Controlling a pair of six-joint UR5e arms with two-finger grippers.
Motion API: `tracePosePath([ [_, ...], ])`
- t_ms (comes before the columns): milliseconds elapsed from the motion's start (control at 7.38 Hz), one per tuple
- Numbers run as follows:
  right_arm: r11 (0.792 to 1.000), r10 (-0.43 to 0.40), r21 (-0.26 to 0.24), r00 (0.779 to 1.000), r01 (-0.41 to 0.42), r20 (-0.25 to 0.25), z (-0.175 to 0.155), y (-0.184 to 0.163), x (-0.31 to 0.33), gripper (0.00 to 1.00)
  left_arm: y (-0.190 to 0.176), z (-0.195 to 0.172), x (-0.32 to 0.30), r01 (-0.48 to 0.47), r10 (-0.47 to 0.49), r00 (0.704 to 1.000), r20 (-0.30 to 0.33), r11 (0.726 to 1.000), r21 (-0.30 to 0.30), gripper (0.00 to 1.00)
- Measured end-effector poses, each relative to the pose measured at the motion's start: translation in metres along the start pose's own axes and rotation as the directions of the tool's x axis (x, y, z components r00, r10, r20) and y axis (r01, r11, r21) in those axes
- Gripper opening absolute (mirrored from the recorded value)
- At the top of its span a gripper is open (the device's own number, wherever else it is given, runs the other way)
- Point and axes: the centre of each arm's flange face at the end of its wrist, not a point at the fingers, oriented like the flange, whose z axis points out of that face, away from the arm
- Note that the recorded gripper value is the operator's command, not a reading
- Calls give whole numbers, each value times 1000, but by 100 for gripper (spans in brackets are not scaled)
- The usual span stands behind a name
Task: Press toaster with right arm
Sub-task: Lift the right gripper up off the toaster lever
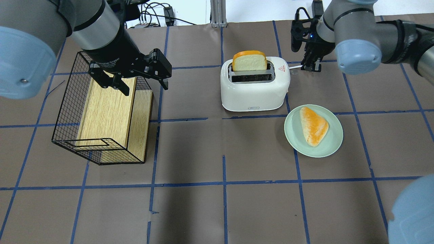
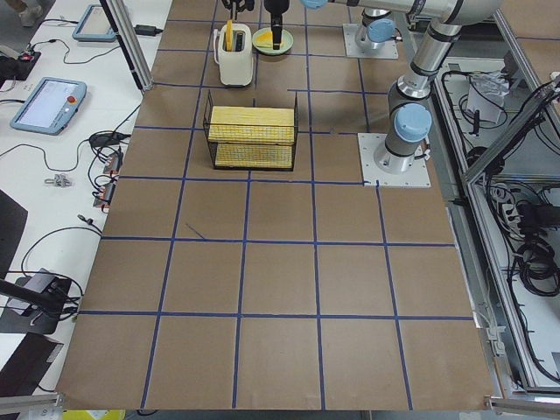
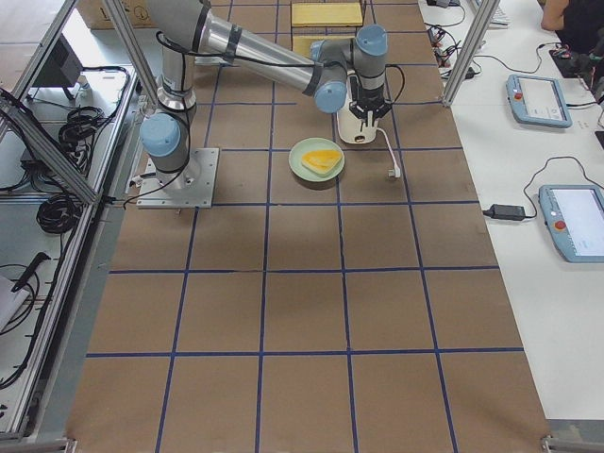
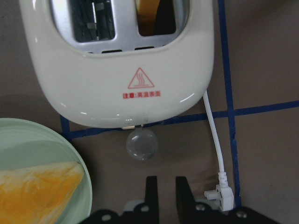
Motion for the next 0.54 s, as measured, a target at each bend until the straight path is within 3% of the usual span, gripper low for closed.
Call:
tracePosePath([
  [136,1000,18,-5,1000,-18,24,-25,-2,-3,70,0,0,0,0,0,1000,0,1000,0,100],
  [271,998,68,-8,996,-68,56,-40,-2,-10,75,0,0,0,0,0,1000,0,1000,0,100],
  [407,985,175,-15,981,-174,86,-56,-5,-20,79,0,0,0,0,0,1000,0,1000,0,100],
  [542,952,305,-27,947,-304,98,-76,-10,-32,82,0,0,0,0,0,1000,0,1000,0,100],
])
